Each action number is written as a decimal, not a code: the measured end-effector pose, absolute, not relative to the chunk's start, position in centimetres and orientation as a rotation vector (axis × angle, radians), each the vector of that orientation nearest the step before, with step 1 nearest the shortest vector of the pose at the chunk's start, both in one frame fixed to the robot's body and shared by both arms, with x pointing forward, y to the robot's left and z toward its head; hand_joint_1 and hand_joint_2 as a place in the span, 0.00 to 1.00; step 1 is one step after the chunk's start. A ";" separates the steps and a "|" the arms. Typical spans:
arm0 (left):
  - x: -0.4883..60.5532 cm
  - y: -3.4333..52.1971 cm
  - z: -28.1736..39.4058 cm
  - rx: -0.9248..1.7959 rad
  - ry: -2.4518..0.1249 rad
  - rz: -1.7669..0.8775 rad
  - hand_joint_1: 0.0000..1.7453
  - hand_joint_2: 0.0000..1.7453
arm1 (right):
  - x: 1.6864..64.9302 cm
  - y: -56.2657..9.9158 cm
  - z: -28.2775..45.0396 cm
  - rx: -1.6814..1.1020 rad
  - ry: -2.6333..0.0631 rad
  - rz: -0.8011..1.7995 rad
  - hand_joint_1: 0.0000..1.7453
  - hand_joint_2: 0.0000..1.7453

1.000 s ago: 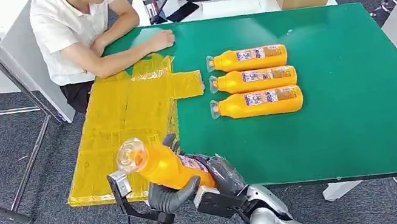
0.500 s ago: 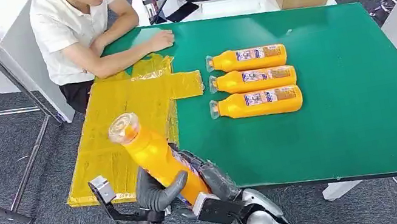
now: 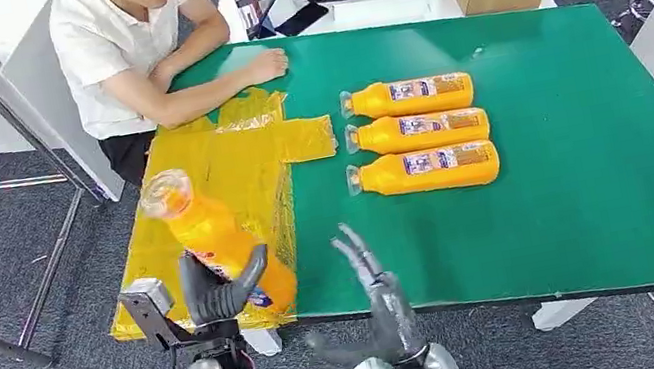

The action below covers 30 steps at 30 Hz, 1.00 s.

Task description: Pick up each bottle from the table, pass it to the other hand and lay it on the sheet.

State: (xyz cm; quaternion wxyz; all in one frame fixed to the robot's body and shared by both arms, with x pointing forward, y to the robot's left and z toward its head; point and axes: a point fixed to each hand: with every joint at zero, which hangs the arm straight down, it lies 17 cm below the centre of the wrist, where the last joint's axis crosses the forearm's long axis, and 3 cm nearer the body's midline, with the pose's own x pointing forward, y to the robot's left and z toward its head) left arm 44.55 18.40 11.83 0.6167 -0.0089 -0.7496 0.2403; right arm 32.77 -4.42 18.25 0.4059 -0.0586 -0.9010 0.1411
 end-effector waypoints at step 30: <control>52.7 22.1 3.5 0.530 -1.491 -0.722 0.00 1.00 | 34.5 -18.0 23.0 -0.351 -2.191 -0.283 0.00 1.00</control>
